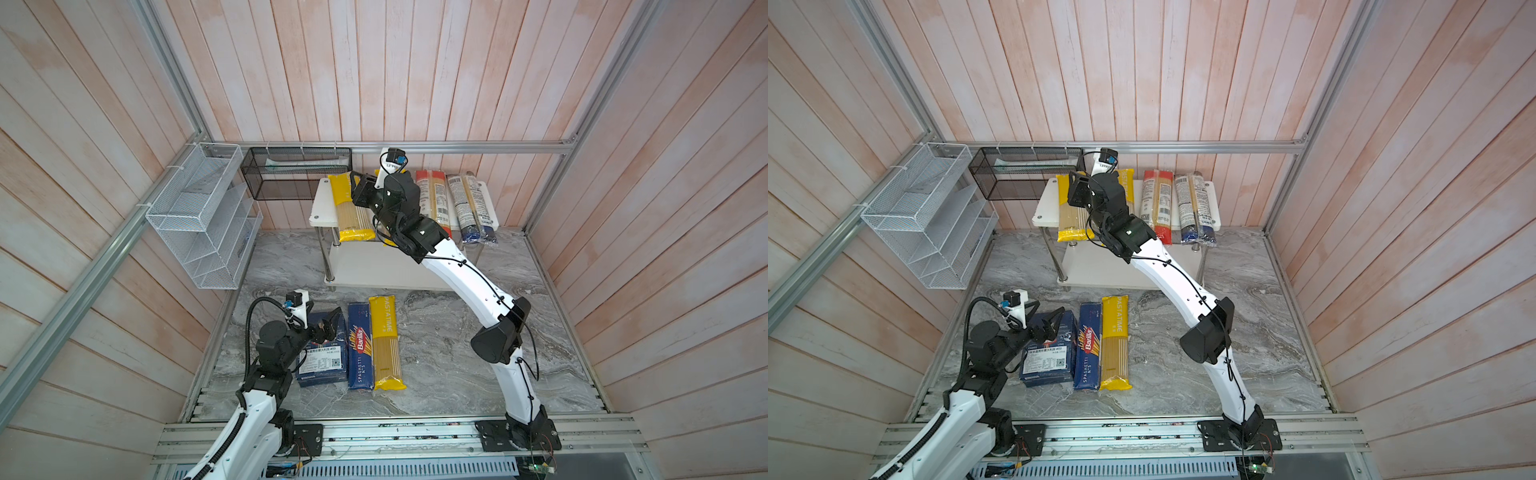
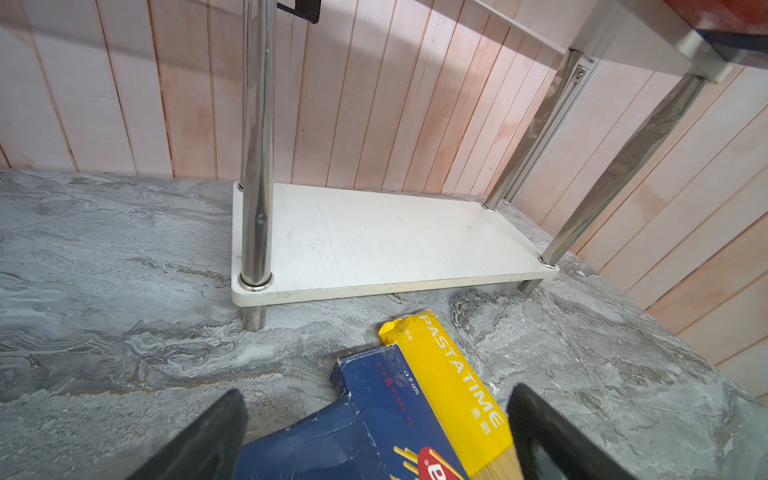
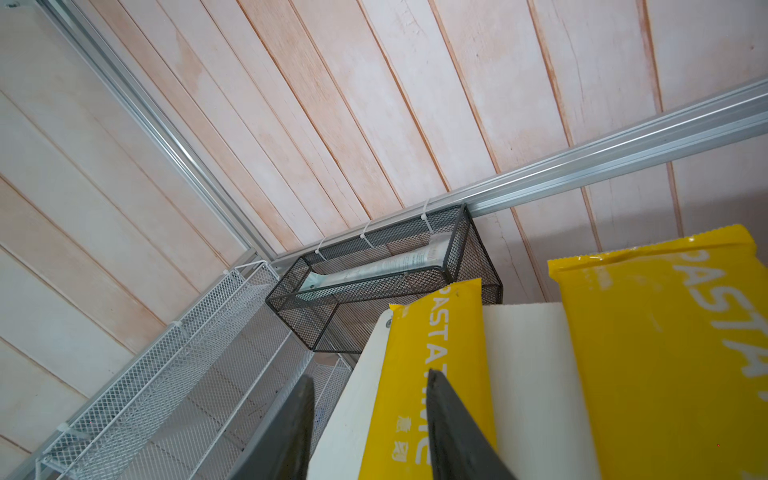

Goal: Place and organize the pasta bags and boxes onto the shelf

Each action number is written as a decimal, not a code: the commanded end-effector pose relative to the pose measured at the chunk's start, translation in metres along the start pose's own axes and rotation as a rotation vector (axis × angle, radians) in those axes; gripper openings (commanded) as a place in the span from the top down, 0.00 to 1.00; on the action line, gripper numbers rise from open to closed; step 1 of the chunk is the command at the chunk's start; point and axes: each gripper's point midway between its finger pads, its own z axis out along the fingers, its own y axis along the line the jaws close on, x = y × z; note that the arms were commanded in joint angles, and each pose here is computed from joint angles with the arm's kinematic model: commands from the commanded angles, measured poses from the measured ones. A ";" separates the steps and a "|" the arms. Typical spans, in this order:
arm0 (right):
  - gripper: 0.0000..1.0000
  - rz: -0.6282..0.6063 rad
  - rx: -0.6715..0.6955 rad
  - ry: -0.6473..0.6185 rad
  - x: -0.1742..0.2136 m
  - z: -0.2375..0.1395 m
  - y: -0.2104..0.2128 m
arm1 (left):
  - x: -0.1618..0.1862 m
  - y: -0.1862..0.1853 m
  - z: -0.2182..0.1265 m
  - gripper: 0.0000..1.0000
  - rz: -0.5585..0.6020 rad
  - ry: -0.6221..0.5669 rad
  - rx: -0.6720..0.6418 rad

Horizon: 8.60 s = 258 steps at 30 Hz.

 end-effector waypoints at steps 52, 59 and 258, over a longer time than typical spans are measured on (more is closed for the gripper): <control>0.56 -0.610 -0.435 0.398 0.110 -0.180 0.053 | 0.002 0.002 -0.001 0.00 -0.001 -0.001 -0.007; 0.56 -0.622 -0.440 0.398 0.113 -0.168 0.058 | 0.002 0.002 -0.002 0.00 -0.001 -0.006 -0.011; 0.18 -0.299 0.496 1.105 0.366 -0.301 -0.252 | 0.008 -0.030 0.020 0.00 0.004 0.013 0.068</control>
